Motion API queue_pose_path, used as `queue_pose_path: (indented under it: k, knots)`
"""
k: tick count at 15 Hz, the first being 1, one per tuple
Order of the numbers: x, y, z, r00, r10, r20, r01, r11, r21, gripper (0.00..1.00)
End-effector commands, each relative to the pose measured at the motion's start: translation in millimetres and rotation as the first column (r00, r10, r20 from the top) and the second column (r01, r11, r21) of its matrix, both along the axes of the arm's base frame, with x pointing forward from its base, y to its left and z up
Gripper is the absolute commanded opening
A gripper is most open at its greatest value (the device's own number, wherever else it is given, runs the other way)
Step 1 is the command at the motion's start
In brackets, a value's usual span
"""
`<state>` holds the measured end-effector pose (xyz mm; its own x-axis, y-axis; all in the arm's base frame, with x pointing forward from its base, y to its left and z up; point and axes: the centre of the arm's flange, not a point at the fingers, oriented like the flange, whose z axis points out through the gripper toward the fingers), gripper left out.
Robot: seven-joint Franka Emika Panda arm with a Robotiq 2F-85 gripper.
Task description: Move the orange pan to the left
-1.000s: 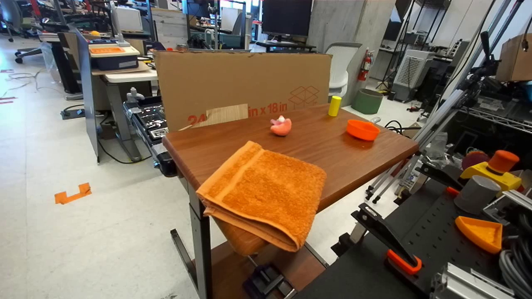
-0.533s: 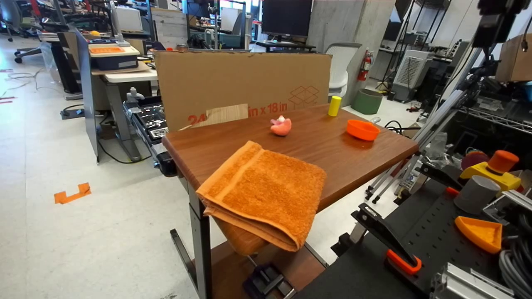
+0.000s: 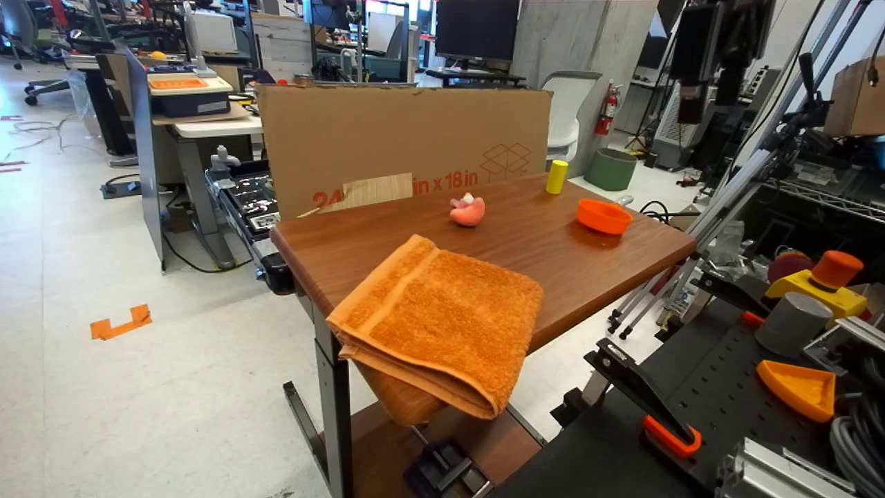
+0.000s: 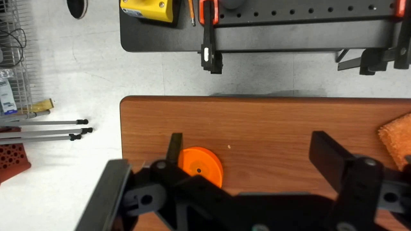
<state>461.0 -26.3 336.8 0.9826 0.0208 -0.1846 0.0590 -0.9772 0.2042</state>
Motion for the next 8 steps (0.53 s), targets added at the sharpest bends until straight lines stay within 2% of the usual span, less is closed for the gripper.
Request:
queue_pose_path:
  k: [1,5,8]
  knots:
    - [61.4,-10.1,-18.3,0.999,-0.022,-0.025,0.021,0.999,-0.032,1.0]
    - [102.4,-21.2,-41.6,0.998,-0.057,-0.042,0.054,0.997,-0.055,1.0]
    - [127.7,-27.1,-65.0,0.993,-0.082,-0.086,0.077,0.995,-0.059,1.0]
